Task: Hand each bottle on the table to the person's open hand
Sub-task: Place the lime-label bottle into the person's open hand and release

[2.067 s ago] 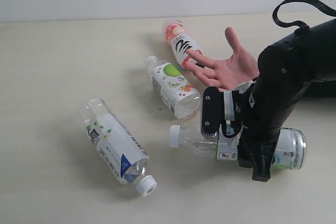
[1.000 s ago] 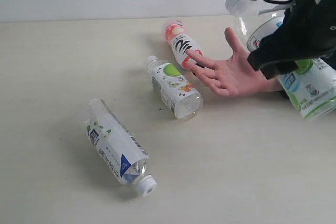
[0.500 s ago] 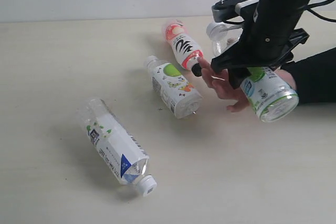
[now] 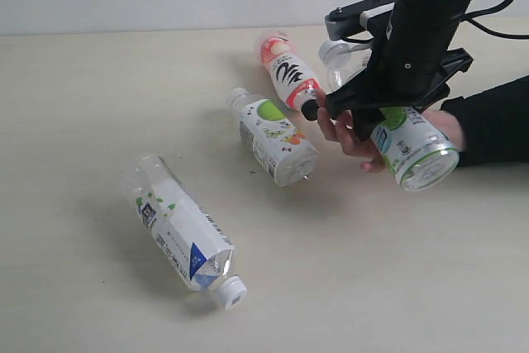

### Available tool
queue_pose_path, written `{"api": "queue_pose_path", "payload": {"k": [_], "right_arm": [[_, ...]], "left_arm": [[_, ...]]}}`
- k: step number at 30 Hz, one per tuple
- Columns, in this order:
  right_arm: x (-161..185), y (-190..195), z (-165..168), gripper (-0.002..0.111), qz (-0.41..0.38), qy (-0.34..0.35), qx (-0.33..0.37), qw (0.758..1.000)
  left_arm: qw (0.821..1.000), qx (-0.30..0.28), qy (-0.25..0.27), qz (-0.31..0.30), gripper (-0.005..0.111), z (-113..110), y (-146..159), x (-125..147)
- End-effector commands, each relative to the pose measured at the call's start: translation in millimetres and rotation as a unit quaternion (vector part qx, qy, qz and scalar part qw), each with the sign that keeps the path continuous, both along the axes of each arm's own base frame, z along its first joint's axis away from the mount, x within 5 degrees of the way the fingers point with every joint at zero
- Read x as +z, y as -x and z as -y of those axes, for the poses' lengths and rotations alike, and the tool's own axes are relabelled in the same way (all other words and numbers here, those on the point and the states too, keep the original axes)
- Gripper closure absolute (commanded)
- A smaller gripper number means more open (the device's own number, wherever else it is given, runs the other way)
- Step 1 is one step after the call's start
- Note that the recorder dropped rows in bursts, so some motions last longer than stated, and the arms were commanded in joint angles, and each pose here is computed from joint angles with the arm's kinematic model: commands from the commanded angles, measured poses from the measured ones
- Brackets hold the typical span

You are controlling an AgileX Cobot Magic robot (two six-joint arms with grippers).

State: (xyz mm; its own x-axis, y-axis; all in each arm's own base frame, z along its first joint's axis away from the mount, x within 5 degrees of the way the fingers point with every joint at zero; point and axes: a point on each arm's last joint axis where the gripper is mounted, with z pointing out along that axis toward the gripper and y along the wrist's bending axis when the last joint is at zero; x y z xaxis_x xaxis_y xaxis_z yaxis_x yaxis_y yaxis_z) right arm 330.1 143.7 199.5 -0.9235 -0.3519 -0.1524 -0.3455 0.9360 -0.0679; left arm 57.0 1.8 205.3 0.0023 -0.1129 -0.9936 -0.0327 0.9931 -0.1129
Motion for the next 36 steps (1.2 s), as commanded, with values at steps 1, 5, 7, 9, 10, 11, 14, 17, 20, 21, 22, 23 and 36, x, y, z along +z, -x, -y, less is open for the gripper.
{"api": "queue_pose_path", "payload": {"k": [1, 5, 7, 9, 10, 11, 14, 17, 20, 21, 22, 23, 36], "right_arm": [[1.1, -3.0, 1.2, 0.073, 0.006, -0.002, 0.001, 1.0], [1.2, -3.5, 1.7, 0.052, 0.008, 0.001, 0.003, 1.0], [1.2, -3.5, 1.7, 0.041, 0.008, 0.001, 0.002, 1.0], [1.2, -3.5, 1.7, 0.032, 0.008, 0.001, 0.002, 1.0], [1.2, -3.5, 1.7, 0.027, 0.008, 0.001, 0.002, 1.0], [1.2, -3.5, 1.7, 0.024, 0.008, 0.001, 0.002, 1.0], [1.2, -3.5, 1.7, 0.018, 0.008, 0.001, 0.002, 1.0], [1.2, -3.1, 2.1, 0.018, 0.006, 0.004, 0.004, 1.0], [20.9, -0.1, 3.4, 0.018, 0.036, -0.01, 0.004, 0.999], [26.6, 1.0, 3.8, 0.018, 0.045, -0.014, 0.004, 0.999], [42.4, 5.0, 5.6, 0.018, 0.067, -0.024, 0.004, 0.997], [50.5, 7.6, 6.8, 0.018, 0.078, -0.029, 0.004, 0.997], [144.4, 172.6, 77.4, 0.108, 0.381, -0.167, 0.034, 0.909]], "left_arm": [[1.0, 0.001, 0.0, 0.003, 0.107, -0.1, 0.5, 0.4], [1.0, 0.001, 0.0, 0.003, 0.107, -0.1, 0.5, 0.4], [1.0, 0.001, 0.0, 0.003, 0.107, -0.1, 0.5, 0.4], [1.0, 0.001, 0.0, 0.003, 0.107, -0.1, 0.5, 0.4], [1.0, 0.001, 0.0, 0.003, 0.107, -0.1, 0.5, 0.4], [1.0, 0.001, 0.0, 0.003, 0.107, -0.1, 0.5, 0.4], [1.0, 0.001, 0.0, 0.003, 0.107, -0.1, 0.5, 0.4], [1.0, 0.001, 0.0, 0.003, 0.107, -0.1, 0.5, 0.4], [1.0, 0.001, 0.0, 0.003, 0.107, -0.1, 0.5, 0.4], [1.0, 0.001, 0.0, 0.003, 0.107, -0.1, 0.5, 0.4], [1.0, 0.001, 0.0, 0.003, 0.107, -0.1, 0.5, 0.4], [1.0, 0.001, 0.0, 0.003, 0.107, -0.1, 0.5, 0.4], [1.0, 0.001, 0.0, 0.003, 0.107, -0.1, 0.5, 0.4]]}}
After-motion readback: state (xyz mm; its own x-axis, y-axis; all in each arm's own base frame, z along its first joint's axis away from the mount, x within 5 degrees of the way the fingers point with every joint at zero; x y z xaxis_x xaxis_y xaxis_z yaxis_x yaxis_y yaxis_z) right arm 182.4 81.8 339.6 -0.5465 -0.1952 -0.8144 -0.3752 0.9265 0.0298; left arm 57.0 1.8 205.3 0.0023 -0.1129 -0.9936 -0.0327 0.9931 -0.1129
